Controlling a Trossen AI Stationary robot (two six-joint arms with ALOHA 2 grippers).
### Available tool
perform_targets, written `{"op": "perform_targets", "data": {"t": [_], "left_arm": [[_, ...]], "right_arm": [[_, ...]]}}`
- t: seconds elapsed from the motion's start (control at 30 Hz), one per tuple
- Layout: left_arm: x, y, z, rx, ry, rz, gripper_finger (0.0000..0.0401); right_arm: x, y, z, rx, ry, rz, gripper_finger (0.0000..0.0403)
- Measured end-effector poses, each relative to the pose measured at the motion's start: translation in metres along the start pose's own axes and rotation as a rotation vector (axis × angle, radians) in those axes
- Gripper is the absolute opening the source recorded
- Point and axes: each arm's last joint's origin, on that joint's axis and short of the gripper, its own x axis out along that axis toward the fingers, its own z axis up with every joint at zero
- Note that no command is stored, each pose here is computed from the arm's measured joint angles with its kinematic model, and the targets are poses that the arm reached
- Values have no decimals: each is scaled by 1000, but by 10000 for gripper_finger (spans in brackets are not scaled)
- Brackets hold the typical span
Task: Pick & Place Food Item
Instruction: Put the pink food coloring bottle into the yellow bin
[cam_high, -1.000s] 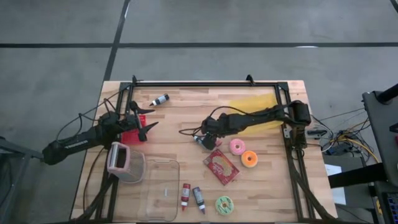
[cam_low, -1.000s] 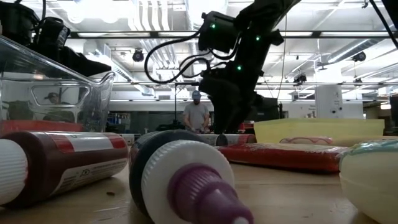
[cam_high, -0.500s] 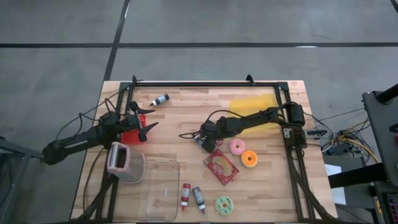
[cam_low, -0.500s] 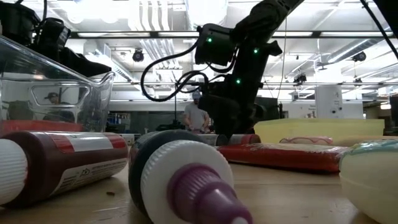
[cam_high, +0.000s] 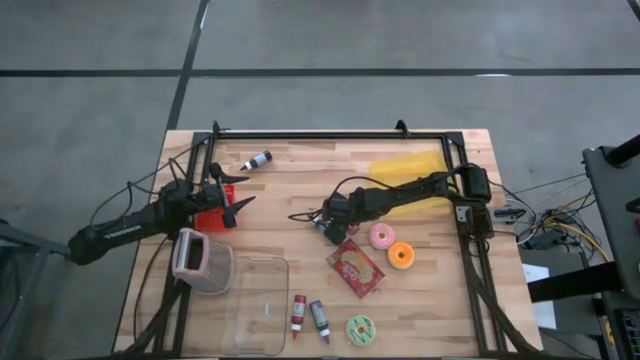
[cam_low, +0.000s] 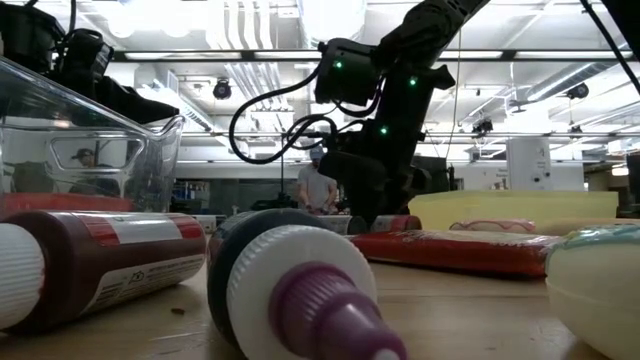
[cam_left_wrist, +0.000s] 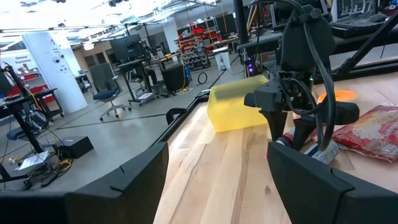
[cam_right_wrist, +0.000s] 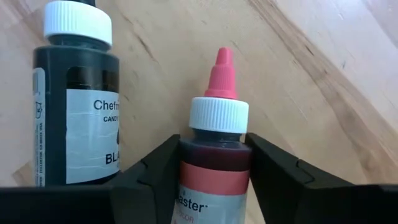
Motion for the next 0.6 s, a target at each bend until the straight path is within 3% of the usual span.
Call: {"op": "perform_targets", "data": {"t": [0.43,0.6], "left_arm": [[0,0,0,0,0,0,278],[0,0,0,0,0,0,278]], "right_arm": [[-1,0,0,1,-3,2,151],[-26,-4,7,16,-102,-32,153]]}}
